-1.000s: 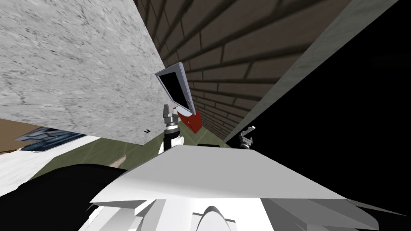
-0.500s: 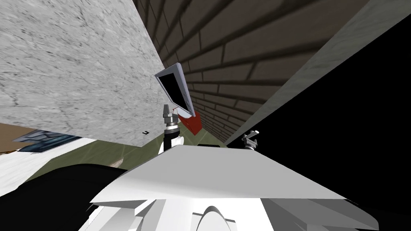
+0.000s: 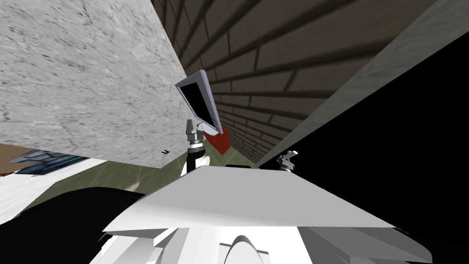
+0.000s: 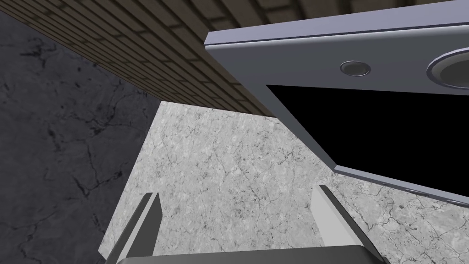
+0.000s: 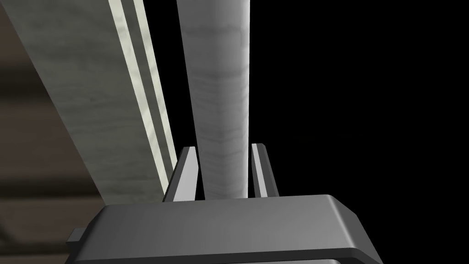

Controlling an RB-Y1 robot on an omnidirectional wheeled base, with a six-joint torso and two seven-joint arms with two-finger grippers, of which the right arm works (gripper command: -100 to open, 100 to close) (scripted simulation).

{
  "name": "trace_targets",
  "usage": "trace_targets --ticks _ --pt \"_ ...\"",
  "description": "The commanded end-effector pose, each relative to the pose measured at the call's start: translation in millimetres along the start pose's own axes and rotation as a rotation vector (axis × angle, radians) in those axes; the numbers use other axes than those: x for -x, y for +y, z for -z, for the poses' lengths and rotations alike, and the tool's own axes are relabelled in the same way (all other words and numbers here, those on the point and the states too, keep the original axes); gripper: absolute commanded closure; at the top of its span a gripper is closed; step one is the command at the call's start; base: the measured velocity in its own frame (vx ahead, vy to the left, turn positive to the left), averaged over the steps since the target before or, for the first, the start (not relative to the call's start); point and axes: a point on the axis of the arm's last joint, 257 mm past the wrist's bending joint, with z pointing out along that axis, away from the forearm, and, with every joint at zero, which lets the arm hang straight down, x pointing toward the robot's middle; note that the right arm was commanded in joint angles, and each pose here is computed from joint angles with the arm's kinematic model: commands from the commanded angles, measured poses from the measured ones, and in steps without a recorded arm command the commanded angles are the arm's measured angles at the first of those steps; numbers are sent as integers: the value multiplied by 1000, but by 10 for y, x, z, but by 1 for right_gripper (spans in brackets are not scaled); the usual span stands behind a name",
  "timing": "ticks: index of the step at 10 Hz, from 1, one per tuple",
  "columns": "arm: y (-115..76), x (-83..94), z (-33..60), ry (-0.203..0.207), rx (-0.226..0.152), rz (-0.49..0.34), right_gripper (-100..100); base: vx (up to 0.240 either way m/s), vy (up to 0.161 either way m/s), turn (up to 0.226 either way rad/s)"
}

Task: Pull the door open

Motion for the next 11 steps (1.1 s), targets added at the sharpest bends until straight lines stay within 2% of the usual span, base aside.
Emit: trace_targets --ticks 1,3,11 --pt "4 0 -3 0 0 1 100 -3 -5 10" --pt "4 0 -3 0 0 1 100 0 0 0" --pt "-424 -20 128 1 -154 -13 100 -204 16 62"
